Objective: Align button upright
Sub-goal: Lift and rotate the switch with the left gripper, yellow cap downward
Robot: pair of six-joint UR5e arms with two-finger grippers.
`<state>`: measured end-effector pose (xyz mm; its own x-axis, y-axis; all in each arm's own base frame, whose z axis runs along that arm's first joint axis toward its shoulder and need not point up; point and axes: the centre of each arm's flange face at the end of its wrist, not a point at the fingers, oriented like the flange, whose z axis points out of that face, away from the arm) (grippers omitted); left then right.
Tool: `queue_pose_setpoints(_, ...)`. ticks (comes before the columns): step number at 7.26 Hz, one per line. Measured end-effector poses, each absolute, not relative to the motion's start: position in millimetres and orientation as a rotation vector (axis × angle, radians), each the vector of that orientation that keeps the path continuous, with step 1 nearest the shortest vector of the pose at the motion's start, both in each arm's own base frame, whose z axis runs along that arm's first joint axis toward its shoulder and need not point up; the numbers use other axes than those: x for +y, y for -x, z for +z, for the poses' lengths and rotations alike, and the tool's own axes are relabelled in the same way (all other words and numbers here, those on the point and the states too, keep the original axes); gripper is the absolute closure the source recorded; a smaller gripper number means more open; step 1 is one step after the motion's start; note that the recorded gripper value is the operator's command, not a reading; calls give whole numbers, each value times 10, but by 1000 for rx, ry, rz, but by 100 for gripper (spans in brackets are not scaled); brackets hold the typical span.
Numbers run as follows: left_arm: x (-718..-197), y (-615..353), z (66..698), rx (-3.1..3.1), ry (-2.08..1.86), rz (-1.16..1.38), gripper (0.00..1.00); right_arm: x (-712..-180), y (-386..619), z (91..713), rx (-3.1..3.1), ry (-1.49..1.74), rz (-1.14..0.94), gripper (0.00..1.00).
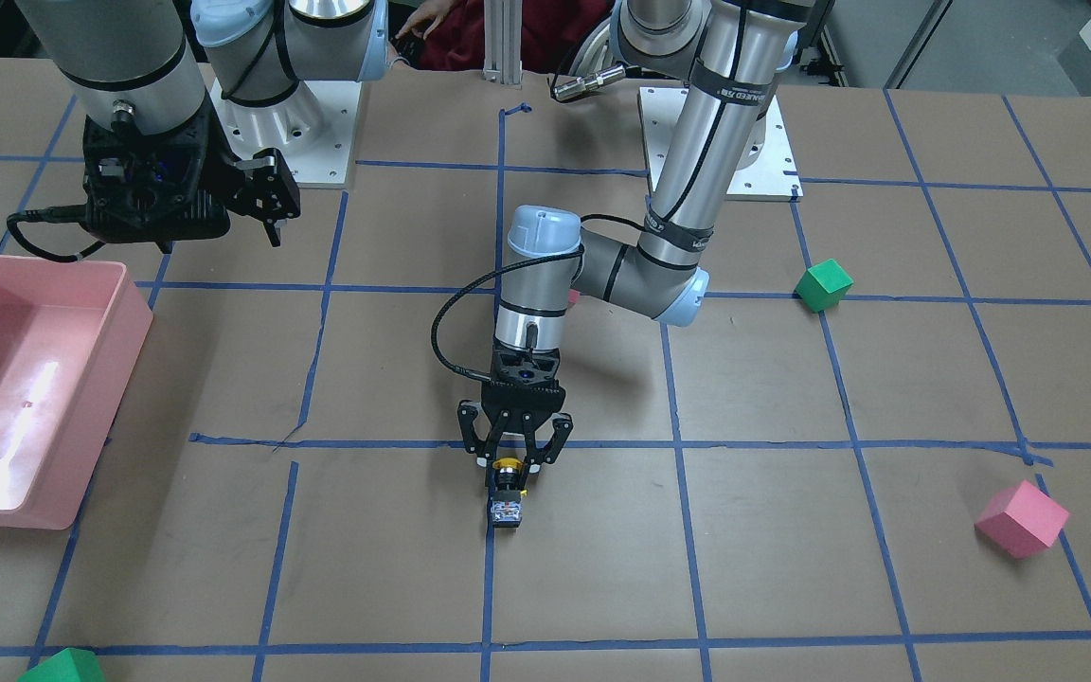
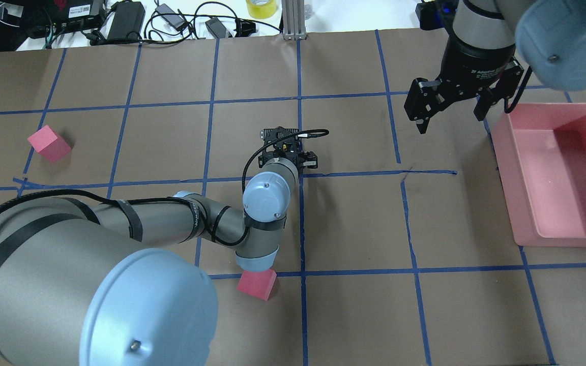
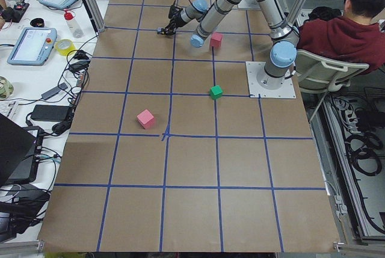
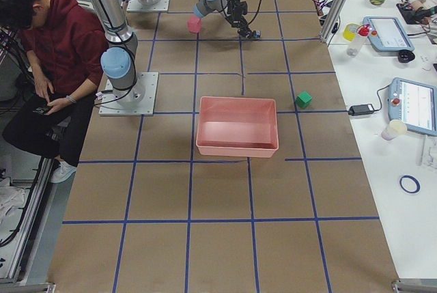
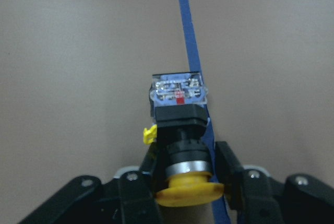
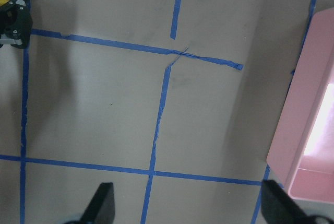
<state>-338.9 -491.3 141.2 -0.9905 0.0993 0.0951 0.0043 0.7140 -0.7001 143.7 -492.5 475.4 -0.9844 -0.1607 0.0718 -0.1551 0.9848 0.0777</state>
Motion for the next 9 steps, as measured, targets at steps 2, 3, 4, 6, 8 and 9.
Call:
queue_pose_setpoints(2, -4973, 3427, 1670, -2844, 93, 1062, 82, -4918, -1443, 4737, -3056, -242, -110, 0)
queue_pose_setpoints(3, -5040, 3456, 1865, -2911, 102, 953, 81, -4917, -1444, 4738, -3057, -242, -108, 0)
queue_pose_setpoints(4, -5116, 3493, 2091, -2984, 103, 808, 80, -4918, -1442, 4737, -3057, -242, -108, 0)
queue_pose_setpoints(6, -5213, 3583, 2490, -3073, 46, 395, 76, -4920, -1436, 4737, -3057, -239, -107, 0)
queue_pose_setpoints(8, -5285, 3623, 2661, -3080, -91, -8, 76, -4923, -1431, 4726, -3057, -236, -114, 0)
queue_pose_setpoints(9, -5360, 3558, 2667, -3052, -165, -151, 75, -4931, -1430, 4711, -3056, -238, -121, 0)
